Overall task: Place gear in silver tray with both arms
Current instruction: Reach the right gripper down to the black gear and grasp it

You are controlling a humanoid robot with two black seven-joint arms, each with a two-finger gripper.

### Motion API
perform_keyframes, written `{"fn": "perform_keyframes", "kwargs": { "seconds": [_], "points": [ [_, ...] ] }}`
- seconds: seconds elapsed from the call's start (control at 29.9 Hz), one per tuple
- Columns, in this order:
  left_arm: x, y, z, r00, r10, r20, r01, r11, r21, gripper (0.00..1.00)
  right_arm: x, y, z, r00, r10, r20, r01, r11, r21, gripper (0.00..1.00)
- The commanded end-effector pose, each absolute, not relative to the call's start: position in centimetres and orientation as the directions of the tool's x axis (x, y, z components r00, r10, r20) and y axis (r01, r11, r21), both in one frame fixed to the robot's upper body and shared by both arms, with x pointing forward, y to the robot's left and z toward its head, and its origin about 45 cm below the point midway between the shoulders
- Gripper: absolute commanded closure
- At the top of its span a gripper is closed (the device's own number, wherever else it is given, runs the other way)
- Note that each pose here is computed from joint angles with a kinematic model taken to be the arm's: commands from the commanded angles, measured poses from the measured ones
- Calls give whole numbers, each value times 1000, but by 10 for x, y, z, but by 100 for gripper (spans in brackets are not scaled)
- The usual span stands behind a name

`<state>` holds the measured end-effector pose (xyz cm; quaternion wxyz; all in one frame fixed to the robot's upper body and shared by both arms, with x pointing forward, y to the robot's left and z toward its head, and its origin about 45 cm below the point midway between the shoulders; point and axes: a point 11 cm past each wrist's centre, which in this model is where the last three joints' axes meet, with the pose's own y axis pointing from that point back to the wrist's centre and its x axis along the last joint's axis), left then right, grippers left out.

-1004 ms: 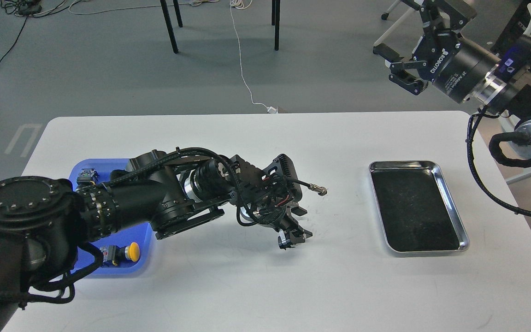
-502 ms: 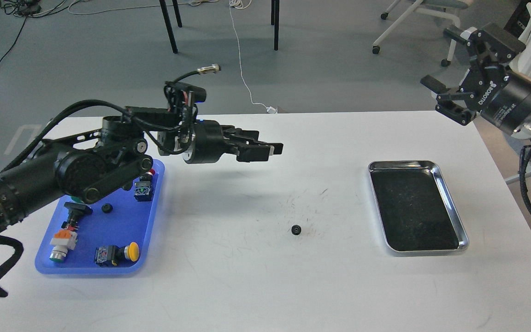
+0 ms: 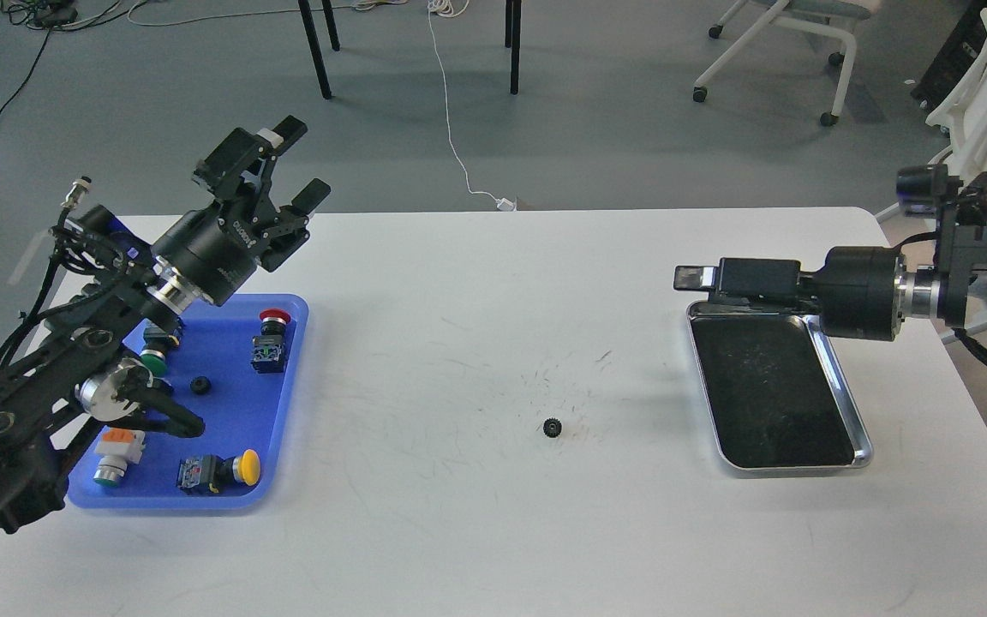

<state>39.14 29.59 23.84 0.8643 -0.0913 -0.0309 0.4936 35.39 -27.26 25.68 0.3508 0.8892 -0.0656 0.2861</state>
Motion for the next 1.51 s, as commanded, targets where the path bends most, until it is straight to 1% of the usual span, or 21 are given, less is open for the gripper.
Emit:
{"fn": "perform_keyframes", "kwargs": {
  "seconds": [0.0, 0.1, 0.27, 0.4, 0.54, 0.7, 0.77, 1.0, 1.04, 1.37, 1.47],
  "points": [
    [390, 303, 240, 487, 870, -73, -861, 465, -205, 2, 356, -241, 247, 757, 366, 542, -198, -662, 723, 0],
    [391, 302, 241, 487, 870, -79, -861, 463, -211, 2, 362, -211, 239, 677, 534, 506, -130, -590, 797, 0],
    [390, 297, 250, 502, 861, -81, -848, 473, -238, 2, 359, -168, 214, 567, 689, 452, -50, -519, 853, 0],
    [390, 296, 250, 502, 861, -82, -848, 472, -242, 2, 364, -143, 194, 400, 759, 513, -86, -526, 846, 2],
    [390, 296, 250, 502, 861, -82, -848, 472, -242, 2, 361, -134, 178, 324, 784, 530, -85, -533, 842, 5],
    [390, 295, 252, 506, 858, -83, -845, 474, -247, 2, 356, -133, 169, 309, 794, 524, -70, -531, 845, 8],
    [390, 293, 253, 511, 855, -85, -841, 478, -252, 2, 356, -133, 168, 307, 794, 524, -68, -531, 844, 12],
    [390, 292, 257, 514, 853, -88, -838, 477, -264, 2, 354, -129, 154, 294, 794, 532, -67, -538, 840, 35],
    [390, 292, 257, 514, 853, -88, -838, 477, -264, 2, 353, -127, 152, 291, 794, 533, -66, -539, 840, 36],
    [389, 292, 258, 513, 854, -86, -838, 476, -266, 2, 348, -121, 139, 299, 797, 525, -48, -537, 842, 38],
    [389, 294, 259, 509, 857, -82, -840, 474, -266, 2, 350, -123, 139, 301, 797, 523, -57, -532, 845, 39]
  ]
}}
